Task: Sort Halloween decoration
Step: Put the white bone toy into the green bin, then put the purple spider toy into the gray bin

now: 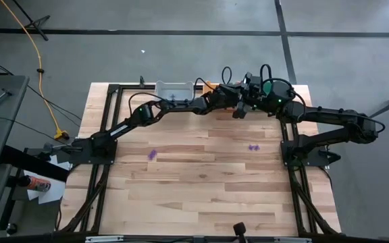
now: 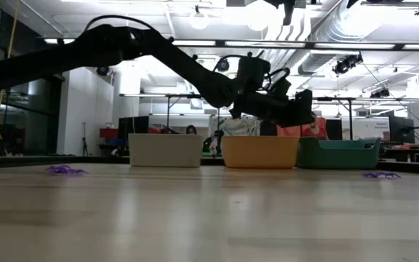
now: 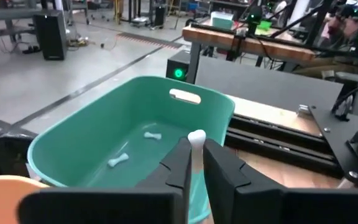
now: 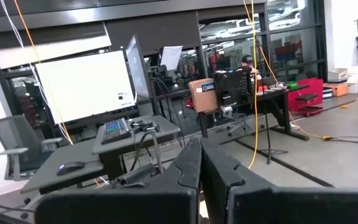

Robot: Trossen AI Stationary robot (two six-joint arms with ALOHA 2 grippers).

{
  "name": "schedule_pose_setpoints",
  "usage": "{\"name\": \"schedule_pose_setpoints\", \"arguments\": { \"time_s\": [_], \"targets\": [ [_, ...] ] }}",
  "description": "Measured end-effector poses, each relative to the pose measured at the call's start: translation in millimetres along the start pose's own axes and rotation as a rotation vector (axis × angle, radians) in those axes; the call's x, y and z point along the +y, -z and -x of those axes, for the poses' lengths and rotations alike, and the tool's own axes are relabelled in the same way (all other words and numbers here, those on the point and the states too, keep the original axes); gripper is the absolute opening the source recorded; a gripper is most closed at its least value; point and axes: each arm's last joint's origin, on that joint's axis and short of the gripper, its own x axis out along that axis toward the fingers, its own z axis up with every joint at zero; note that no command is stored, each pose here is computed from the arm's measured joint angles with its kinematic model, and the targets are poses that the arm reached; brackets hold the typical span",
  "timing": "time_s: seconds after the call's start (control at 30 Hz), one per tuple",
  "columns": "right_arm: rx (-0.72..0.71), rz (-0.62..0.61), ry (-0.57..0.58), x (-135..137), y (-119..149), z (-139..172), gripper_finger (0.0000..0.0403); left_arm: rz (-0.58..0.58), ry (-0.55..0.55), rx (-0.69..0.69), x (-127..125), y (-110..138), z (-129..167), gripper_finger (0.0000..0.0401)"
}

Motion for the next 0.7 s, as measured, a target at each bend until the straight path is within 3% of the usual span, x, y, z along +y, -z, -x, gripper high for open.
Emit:
{"name": "schedule_pose_setpoints", "arguments": {
  "time_s": [0.37,0.5,0.7],
  "targets": [
    [-0.001,0.004,0.000,0.0,-0.1,0.0,0.0000,0.035,-0.006,0.028,5.4,-16.3,5.8,0.0137],
    [-0.056,0.002,-0.010,1.0,-5.7,0.4,0.0000,0.048,0.036,0.115,12.8,-50.8,22.6,0.0159],
    [-0.152,0.065,-0.022,2.6,-14.8,1.5,0.0000,-0.002,0.068,0.262,31.0,-112.9,67.8,0.0160]
  ]
}}
